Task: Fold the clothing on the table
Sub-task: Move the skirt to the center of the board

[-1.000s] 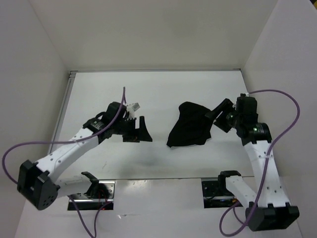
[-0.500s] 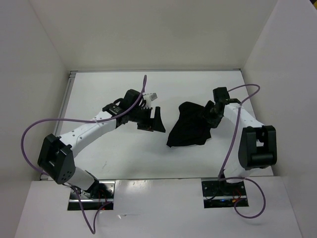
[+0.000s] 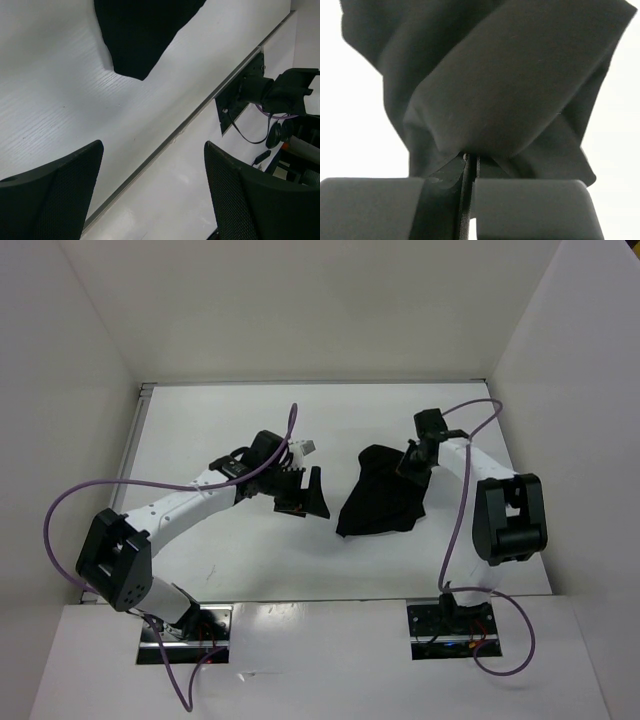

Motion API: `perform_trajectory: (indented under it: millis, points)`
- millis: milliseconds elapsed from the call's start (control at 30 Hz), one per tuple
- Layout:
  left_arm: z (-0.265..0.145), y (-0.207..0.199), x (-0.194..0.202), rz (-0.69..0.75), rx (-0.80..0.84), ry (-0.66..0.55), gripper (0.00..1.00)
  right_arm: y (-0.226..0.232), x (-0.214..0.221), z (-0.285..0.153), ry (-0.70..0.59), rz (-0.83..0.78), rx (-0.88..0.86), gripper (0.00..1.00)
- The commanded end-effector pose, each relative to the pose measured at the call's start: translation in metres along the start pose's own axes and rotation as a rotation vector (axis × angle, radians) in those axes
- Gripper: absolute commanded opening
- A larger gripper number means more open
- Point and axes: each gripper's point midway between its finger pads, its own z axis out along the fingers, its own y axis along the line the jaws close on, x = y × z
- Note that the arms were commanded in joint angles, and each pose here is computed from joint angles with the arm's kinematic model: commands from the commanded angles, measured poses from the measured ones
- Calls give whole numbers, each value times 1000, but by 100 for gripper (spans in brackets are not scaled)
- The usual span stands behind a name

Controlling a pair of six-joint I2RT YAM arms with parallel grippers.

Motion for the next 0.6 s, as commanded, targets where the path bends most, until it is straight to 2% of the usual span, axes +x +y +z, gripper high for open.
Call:
perform_trajectory:
  millis: [0,67,100,233,267,367,467,533,567]
  points:
    - [-5,-12,-6,45,46,-30,88,78,-29,-79,-176,-121,-200,0]
    - [-4,-9,-4,40,42,-23,88,110,-25,-119,-209,-154,-291,0]
    - [-4,-8,-4,40,34,-28,88,131,-37,-150,-262,-168,-365,0]
    - [-9,-3,-11,24,18,-65,88,192,-37,-215,-261,-208,-626,0]
    - [-15,-2,-16,21,18,-85,88,198,-35,-213,-232,-203,-657,0]
    - [-25,3,-23,17,-1,-132,88,236,-35,-268,-234,-194,-883,0]
    - [-32,12,-22,-5,-16,-146,88,248,-44,-321,-350,-171,-1025,0]
    - [-32,16,-20,-17,-15,-140,88,235,-54,-332,-436,-81,-980,0]
    - [-31,18,-17,-22,-19,-133,88,225,-46,-314,-387,-63,-927,0]
